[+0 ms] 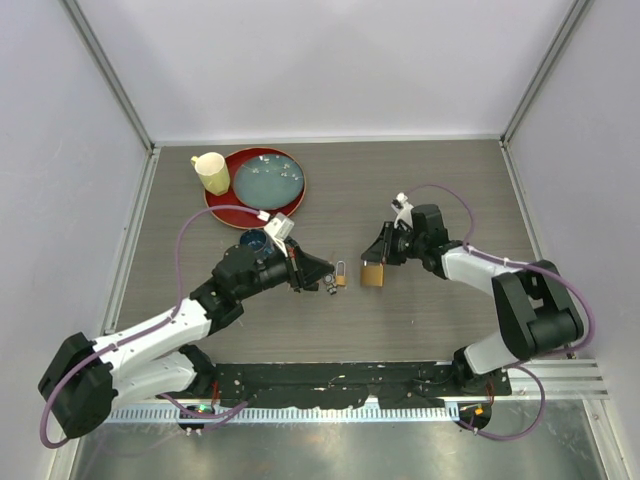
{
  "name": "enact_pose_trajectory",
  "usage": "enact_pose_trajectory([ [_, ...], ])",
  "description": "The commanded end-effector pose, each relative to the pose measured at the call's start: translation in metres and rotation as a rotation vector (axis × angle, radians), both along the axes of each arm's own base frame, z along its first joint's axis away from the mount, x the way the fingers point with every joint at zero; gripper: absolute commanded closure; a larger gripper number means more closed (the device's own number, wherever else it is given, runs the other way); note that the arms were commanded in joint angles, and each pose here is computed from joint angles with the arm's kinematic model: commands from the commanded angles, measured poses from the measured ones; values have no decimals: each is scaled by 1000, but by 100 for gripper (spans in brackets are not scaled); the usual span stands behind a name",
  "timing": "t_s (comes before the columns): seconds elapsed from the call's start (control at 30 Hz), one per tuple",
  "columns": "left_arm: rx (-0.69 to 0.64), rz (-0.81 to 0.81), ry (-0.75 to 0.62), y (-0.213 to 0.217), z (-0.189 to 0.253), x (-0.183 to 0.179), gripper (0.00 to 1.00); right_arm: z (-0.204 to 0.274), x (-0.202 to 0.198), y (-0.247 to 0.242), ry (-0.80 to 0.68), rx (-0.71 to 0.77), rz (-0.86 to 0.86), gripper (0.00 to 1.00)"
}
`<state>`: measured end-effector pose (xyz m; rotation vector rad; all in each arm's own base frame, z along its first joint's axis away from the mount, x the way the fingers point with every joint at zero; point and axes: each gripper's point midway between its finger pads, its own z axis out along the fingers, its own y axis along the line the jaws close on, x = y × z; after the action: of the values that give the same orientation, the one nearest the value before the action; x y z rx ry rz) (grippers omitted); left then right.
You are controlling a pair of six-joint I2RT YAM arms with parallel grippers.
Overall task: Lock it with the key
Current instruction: Place the lock at the center of the board, then place the key at the center of the board.
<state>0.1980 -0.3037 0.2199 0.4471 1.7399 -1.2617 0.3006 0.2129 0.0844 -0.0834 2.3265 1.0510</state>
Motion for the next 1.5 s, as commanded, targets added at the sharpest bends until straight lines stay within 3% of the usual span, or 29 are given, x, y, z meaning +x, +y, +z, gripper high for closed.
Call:
enact_pose_trajectory([
  [0.0, -60, -21, -81, -7, 32, 3, 100, 9, 18, 7, -35, 20, 21, 99],
  [0.17, -66, -37, -86, -11, 35, 3, 100, -10, 23, 3, 19, -10, 3, 98],
  [0.33, -71, -58, -85, -15, 35, 2, 100, -21, 29, -4, 48, -50, -45, 89],
  [0.4, -74, -72, -86, -17, 36, 1, 100, -26, 29, -9, 68, -67, -64, 83],
  [0.5, -72, -72, -81, -17, 32, 1, 100, -32, 30, -15, 79, -98, -94, 62],
  [0.67, -71, -80, -83, -18, 31, 0, 100, -33, 32, -26, 83, -134, -138, 48],
  [1.03, -36, -63, -37, -24, 15, 9, 100, -17, 41, -50, 34, -212, -228, 40],
  [1.23, 25, -33, 61, -31, -9, 22, 100, 7, 44, -54, -26, -213, -249, 38],
  [1.4, 52, 2, 123, -39, -24, 33, 100, 38, 43, -55, -91, -186, -266, 33],
  [1.47, 88, 29, 157, -42, -36, 40, 100, 55, 41, -56, -133, -169, -274, 26],
])
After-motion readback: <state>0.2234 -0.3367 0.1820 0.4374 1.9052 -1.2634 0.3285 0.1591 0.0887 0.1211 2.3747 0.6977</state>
